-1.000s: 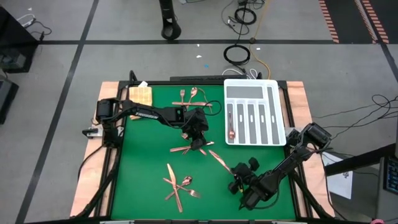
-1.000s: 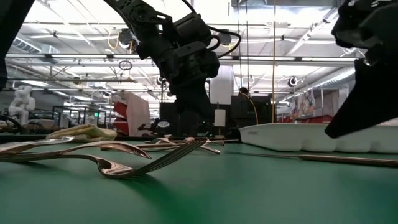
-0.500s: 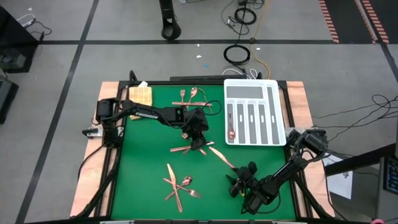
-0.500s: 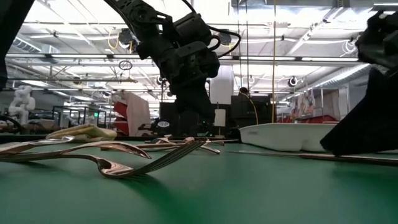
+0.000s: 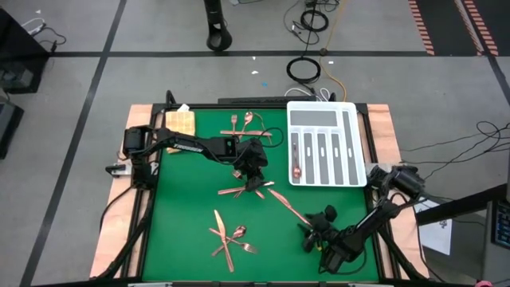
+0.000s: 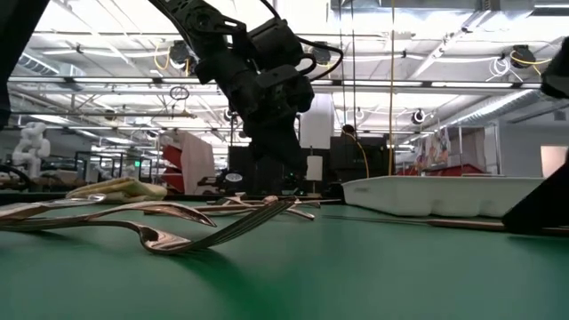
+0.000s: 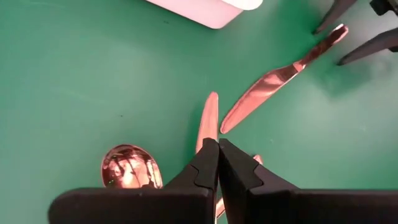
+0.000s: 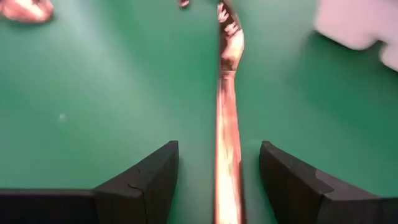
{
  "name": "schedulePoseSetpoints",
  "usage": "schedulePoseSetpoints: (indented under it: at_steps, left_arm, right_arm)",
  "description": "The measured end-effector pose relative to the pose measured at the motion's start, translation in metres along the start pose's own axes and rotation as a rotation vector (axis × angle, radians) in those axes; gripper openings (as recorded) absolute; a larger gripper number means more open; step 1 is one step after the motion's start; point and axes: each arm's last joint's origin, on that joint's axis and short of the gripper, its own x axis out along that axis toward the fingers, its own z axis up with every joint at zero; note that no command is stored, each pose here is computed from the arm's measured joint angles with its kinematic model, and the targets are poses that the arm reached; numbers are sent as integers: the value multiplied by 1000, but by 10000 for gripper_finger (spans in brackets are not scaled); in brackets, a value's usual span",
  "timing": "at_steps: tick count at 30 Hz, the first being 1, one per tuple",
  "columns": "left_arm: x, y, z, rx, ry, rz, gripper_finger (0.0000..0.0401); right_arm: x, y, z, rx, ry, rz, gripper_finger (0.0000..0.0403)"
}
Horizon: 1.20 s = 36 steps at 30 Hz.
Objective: Sort silverware
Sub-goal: Put the bottom right gold table knife into the silverware organizer
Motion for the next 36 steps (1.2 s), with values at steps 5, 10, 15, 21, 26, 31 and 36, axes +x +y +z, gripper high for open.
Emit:
schedulePoseSetpoints:
  at_steps: [5, 10, 15, 21, 26, 31, 36]
  left_arm:
    - [0, 1, 0, 0, -3, 19, 15]
    - [0, 1, 0, 0, -8, 37, 15]
    - [0, 2, 0, 0, -13, 61, 15]
    - [0, 2, 0, 0, -13, 62, 15]
    - [0, 2, 0, -1, -13, 62, 15]
    - [0, 2, 1, 2, -18, 65, 15]
    - [0, 2, 1, 3, -19, 69, 15]
  right_arm:
    - [11, -17, -29, 42, -71, 47, 207]
    - [21, -23, -57, -94, -302, 85, 183]
    - [23, -21, -61, -97, -356, 92, 142]
    - [17, -17, -52, -69, -257, 84, 72]
    - [6, -13, -33, 55, -55, 55, 76]
    - [6, -12, -22, 62, 20, 24, 37]
    - [3, -11, -10, 101, 73, 12, 7]
